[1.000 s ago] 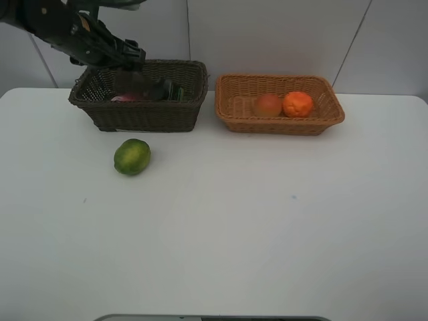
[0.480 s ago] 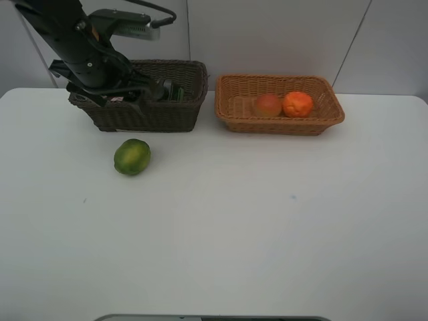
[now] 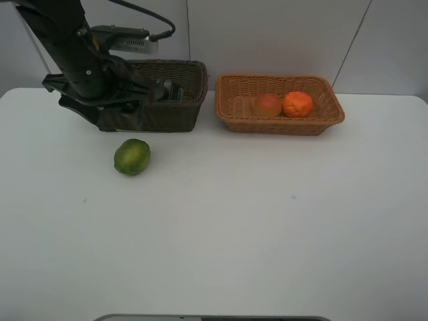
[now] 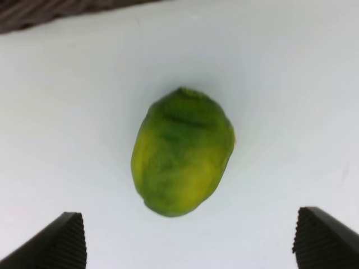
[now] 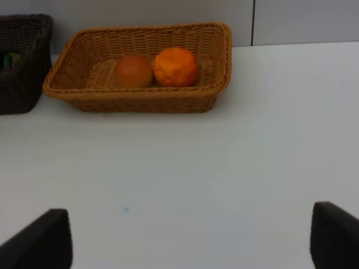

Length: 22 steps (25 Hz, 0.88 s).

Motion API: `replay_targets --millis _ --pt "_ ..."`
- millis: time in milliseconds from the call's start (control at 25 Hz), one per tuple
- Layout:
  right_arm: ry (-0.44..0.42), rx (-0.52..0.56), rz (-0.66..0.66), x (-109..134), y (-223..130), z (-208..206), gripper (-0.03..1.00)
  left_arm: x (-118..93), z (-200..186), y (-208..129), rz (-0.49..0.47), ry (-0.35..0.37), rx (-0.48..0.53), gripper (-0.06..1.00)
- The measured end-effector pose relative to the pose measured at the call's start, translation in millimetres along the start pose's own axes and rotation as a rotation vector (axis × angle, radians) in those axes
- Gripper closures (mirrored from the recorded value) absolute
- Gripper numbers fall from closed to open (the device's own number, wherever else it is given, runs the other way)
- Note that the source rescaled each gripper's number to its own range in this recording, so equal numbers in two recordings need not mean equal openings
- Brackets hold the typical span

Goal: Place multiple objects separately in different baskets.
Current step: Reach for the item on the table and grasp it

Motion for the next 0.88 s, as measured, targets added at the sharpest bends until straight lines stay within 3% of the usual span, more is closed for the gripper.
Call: replay_targets --millis 360,880 --pt "0.0 0.0 0.0 0 0 0 0.12 0 46 -15 0.005 0.019 0.085 0.01" --pt "0.0 0.0 0.0 0 0 0 0.12 -4 83 -2 0.112 0.018 0.03 0.01"
Point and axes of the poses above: a point on each arm's last joint axis where the gripper is mounted, z pointing out along that axis toward the gripper, x along the wrist's bending axis when the last joint is at zero, y = z × x, the point moved 10 cm from there along z, pointing out along that axis toward the gripper, and after that the axes turned 3 degrees about -z, right-handed, at the moved point
